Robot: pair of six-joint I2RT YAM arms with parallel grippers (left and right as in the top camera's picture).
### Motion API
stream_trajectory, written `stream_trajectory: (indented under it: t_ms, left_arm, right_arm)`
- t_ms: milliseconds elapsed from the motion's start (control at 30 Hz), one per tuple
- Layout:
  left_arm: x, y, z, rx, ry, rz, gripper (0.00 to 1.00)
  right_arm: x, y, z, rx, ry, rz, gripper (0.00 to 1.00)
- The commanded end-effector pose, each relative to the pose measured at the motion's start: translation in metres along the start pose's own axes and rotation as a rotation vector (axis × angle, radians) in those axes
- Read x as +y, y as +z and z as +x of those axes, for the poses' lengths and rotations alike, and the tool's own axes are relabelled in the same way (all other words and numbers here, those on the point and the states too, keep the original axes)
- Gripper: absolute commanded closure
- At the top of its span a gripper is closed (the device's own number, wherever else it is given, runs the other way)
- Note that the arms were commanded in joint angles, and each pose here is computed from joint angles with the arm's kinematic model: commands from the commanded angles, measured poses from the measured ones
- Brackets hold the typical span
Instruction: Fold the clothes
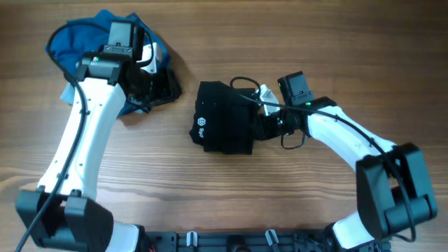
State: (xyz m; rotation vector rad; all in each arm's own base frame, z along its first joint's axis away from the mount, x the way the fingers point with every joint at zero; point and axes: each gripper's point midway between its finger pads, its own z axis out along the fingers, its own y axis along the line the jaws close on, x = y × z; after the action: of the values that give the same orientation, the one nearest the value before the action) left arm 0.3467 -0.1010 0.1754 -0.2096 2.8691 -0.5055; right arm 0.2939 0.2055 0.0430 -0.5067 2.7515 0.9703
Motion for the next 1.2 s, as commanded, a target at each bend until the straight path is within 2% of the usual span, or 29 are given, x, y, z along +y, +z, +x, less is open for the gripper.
stream_trajectory:
  t_ms: [0, 133, 200, 300, 367, 500, 533, 667, 767, 833, 933, 1167]
  left_arm:
    - [0.0, 0.027, 0.012, 0.092, 0.012, -0.017, 0.43]
    - [-0.013, 0.052, 0.025, 0.182, 0.034, 0.004, 0.45]
    - [-0.021, 0.068, 0.036, 0.234, 0.086, -0.007, 0.44]
    - [-0.024, 0.085, 0.046, 0.283, 0.103, -0.026, 0.42]
    - [-0.018, 0.095, 0.054, 0.323, 0.109, -0.07, 0.44]
    - [0.002, 0.101, 0.064, 0.369, 0.097, -0.155, 0.48]
    - [0.005, 0.103, 0.068, 0.377, 0.093, -0.16, 0.48]
    - [0.019, 0.115, 0.084, 0.416, 0.079, -0.176, 0.49]
    - [0.026, 0.13, 0.092, 0.413, 0.08, -0.171, 0.55]
    - [0.033, 0.138, 0.097, 0.41, 0.078, -0.171, 0.59]
    - [0.039, 0.148, 0.102, 0.397, 0.078, -0.165, 0.64]
    - [0.035, 0.159, 0.09, 0.33, 0.096, -0.137, 0.83]
  right_arm:
    - [-0.02, 0.002, -0.001, 0.003, -0.003, 0.104, 0.96]
    - [-0.077, -0.031, 0.007, 0.019, 0.105, 0.454, 0.96]
    - [-0.091, -0.043, 0.009, 0.007, 0.202, 0.53, 0.96]
    - [-0.097, -0.05, 0.015, 0.019, 0.253, 0.563, 0.91]
    - [-0.083, -0.05, 0.011, 0.026, 0.213, 0.486, 0.85]
    - [-0.017, -0.053, -0.01, -0.023, -0.038, 0.163, 0.56]
    - [-0.01, -0.056, -0.012, -0.034, -0.057, 0.141, 0.55]
    - [0.003, -0.054, -0.005, -0.017, -0.049, 0.059, 0.55]
    - [0.004, -0.051, -0.005, -0.012, -0.046, 0.042, 0.55]
    - [0.012, -0.048, -0.002, -0.003, -0.061, -0.015, 0.62]
    - [0.014, -0.042, 0.008, 0.028, -0.08, -0.026, 0.63]
    - [0.008, -0.023, 0.028, 0.11, -0.062, -0.011, 0.54]
